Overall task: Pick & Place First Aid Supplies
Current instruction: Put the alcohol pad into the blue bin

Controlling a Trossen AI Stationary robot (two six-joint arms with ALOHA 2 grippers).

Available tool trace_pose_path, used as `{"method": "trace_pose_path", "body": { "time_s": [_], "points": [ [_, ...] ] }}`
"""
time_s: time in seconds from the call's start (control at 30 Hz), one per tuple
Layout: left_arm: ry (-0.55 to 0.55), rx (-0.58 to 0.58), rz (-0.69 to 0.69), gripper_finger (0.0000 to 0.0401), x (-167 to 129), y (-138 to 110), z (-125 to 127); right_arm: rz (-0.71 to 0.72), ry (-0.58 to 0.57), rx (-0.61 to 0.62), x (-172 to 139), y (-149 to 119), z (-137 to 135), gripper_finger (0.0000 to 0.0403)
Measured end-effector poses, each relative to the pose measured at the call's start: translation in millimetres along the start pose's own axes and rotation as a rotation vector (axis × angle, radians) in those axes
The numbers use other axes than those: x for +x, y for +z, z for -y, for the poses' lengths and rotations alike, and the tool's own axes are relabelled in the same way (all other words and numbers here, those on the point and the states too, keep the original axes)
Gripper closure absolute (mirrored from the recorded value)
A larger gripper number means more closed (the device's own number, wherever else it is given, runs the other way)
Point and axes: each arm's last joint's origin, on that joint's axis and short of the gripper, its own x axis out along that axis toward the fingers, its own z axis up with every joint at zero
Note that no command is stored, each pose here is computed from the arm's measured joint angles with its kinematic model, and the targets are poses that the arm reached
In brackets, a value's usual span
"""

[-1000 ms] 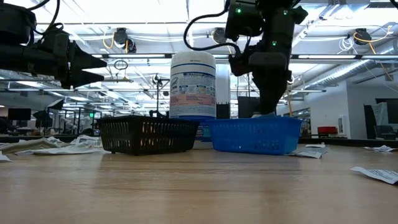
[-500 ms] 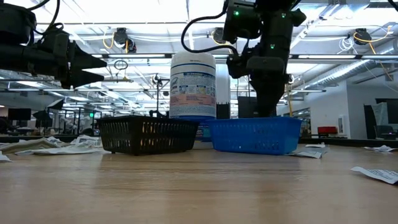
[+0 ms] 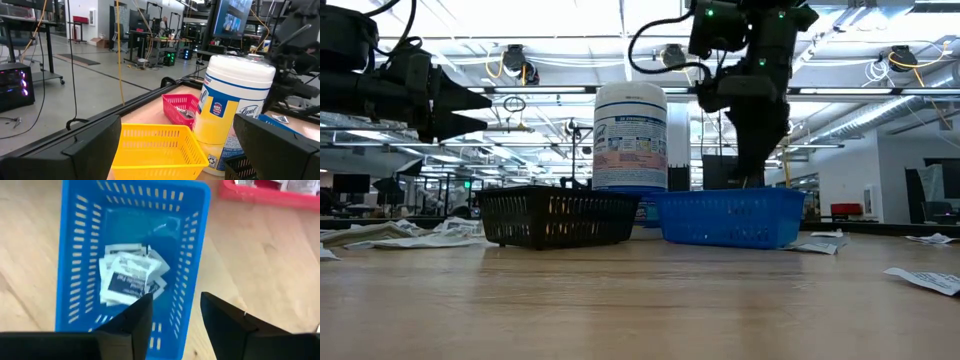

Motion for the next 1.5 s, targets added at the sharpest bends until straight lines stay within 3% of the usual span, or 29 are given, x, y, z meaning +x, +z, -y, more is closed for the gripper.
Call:
{"method": "trace_pose_path", "body": {
  "time_s": [0.43, 0.63, 1.5],
  "points": [
    [0.0, 0.0, 0.0, 0.0009, 0.0, 0.0, 0.0, -0.166, -0.083, 0.023, -15.1, -14.0, 30.8, 0.025],
    [0.0, 0.0, 0.0, 0.0009, 0.0, 0.0, 0.0, -0.171, -0.092, 0.053, -15.1, -8.9, 48.0, 0.025],
    [0.0, 0.0, -0.001, 0.0009, 0.0, -0.1, 0.0, -0.231, -0.199, 0.69, -21.1, -6.5, 160.0, 0.025]
  ]
}}
